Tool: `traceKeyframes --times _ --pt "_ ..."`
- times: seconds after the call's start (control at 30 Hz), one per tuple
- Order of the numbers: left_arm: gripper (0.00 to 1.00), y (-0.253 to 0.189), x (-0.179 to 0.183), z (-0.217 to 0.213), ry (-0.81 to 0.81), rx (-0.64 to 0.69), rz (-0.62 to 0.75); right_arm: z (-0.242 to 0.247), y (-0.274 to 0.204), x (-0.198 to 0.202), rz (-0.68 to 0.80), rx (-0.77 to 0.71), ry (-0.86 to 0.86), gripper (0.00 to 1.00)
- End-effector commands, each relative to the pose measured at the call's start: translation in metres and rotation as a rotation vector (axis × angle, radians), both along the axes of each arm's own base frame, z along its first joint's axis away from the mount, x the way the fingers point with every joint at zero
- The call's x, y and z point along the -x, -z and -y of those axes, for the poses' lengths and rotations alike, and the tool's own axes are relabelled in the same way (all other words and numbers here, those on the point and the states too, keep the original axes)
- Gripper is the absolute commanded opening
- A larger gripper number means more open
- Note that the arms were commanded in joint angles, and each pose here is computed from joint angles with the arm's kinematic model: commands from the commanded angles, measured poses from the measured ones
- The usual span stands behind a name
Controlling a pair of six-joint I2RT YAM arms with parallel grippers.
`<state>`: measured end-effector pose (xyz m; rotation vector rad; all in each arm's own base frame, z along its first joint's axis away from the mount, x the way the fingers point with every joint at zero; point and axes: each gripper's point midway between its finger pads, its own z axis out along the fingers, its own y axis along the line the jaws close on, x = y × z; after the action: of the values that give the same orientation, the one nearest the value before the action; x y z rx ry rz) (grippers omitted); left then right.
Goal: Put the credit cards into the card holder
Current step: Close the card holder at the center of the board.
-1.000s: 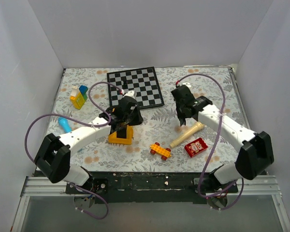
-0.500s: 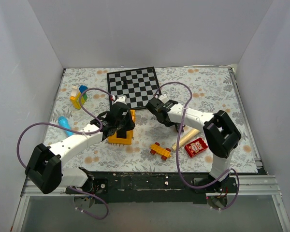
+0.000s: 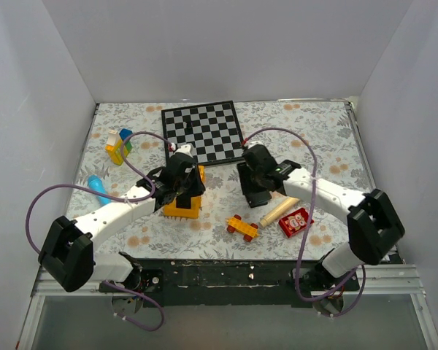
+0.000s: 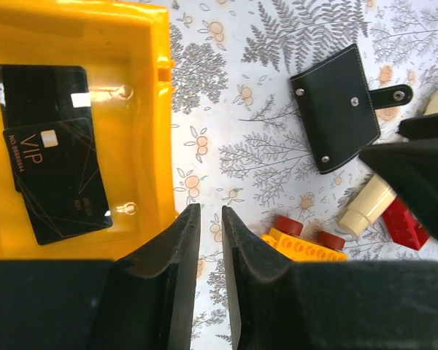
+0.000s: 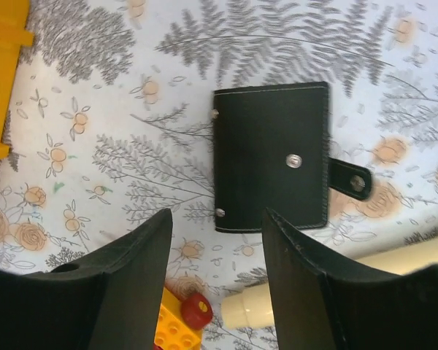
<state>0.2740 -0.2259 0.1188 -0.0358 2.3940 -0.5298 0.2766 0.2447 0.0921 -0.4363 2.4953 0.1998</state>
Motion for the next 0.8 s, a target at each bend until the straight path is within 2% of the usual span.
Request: traceKeyframes --times 0.0,0.17,0.3,0.6,0.77 --pt "0.19 -0.033 -0.014 0.023 0.068 0.061 0.083 0.031 -0.027 -0.022 0.044 -0.185 0.149 0.59" --pt "0.22 -0.041 -0.011 0.071 0.189 0.061 0.116 0.089 -0.018 -0.031 0.035 -0.087 0.282 0.62" --pt "0.25 -0.035 -0.013 0.102 0.236 0.072 0.097 0.109 -0.008 -0.034 -0.002 -0.127 0.355 0.64" --pt "0.27 -0.006 -0.014 0.133 0.288 0.072 0.036 0.082 0.005 -0.032 -0.089 -0.312 0.253 0.60" --pt "0.27 0.003 -0.013 0.141 0.316 0.079 0.007 0.075 0.011 -0.031 -0.121 -0.349 0.229 0.56"
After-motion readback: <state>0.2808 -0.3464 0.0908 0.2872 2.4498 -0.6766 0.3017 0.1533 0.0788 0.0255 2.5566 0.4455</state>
